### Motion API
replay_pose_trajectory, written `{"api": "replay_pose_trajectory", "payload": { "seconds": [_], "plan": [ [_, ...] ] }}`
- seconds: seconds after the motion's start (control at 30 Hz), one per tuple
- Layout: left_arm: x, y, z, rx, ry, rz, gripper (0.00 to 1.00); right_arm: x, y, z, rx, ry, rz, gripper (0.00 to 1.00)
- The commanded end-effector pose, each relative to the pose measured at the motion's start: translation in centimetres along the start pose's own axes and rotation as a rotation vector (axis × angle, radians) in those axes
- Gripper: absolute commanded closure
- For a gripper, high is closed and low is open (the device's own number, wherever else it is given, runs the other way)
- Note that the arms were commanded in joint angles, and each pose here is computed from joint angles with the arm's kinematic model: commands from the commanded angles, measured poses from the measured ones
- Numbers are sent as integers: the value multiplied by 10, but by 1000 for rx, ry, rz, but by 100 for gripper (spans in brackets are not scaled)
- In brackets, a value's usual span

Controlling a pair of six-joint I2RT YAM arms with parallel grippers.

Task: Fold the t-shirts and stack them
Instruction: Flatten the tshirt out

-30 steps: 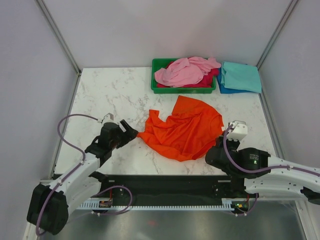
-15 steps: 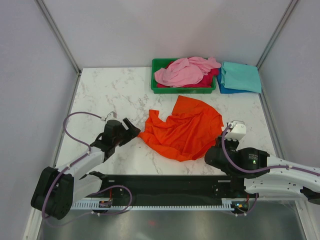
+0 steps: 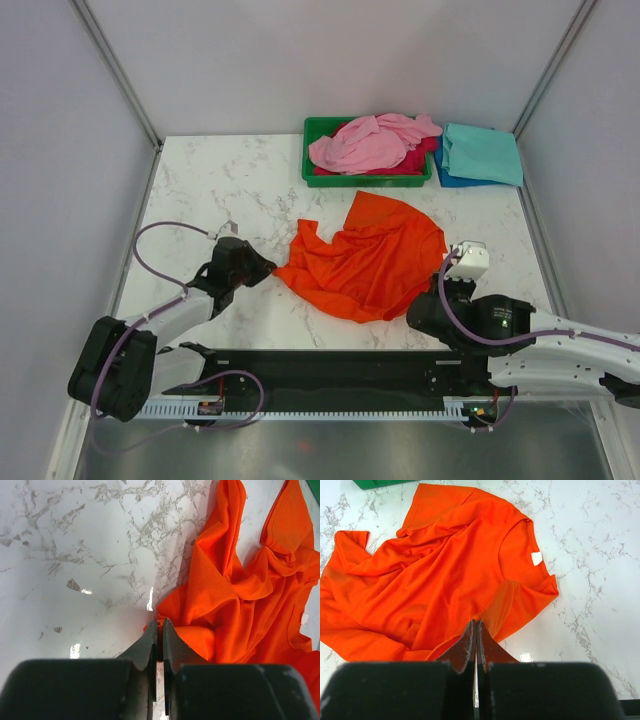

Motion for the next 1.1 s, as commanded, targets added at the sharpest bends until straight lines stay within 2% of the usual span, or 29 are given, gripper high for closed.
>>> {"api": "replay_pose_trajectory", "payload": {
  "seconds": [0.0,0.13,0.23,0.27,0.33,0.37,0.4,0.47,0.5,0.57,0.77,0.87,0.93,1.07],
  "plan": [
    [-23,5,-27,68,-23,-63,98,-8,0,0,6,-9,-37,100],
    [-45,47,-45,33,-90,-109,98,-34,11,-11,2,-82,-87,100],
    [-83,95,-75,68,-181,-254,98,-77,28,-25,-28,-142,-171,100],
    [-103,129,-90,92,-230,-338,98,-89,33,-29,-26,-146,-195,100],
    [-120,169,-95,60,-303,-423,98,-128,48,-38,-11,-138,-266,100],
    [-139,202,-115,98,-314,-501,98,-141,53,-41,-6,-142,-287,100],
    [-147,221,-121,104,-331,-543,98,-164,65,-47,-15,-187,-314,100],
    [-167,269,-137,133,-389,-654,98,-186,73,-53,6,-137,-352,100],
    [-173,285,-143,149,-408,-689,98,-206,83,-54,-13,-205,-378,100],
    [-186,320,-155,172,-463,-776,98,-229,93,-55,-36,-197,-412,100],
    [-211,395,-176,205,-552,-970,98,-286,118,-46,-117,-163,-477,100],
    [-219,421,-186,236,-581,-1037,98,-311,128,-42,-107,-129,-499,100],
    [-224,425,-191,228,-608,-1050,98,-327,135,-48,-83,-129,-514,100],
    [-231,453,-201,271,-623,-1150,98,-355,149,-67,-41,-200,-578,100]
  ]
}}
Point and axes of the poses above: each gripper's point midway between its finger pads, its own y axis back along the fingers, its own z axis along the line the jaws close on, x = y × z, the point moved 5 cm from there along y, back along the fingers, and after that the axes turned 4 degrees about y, right-handed, at the moved point
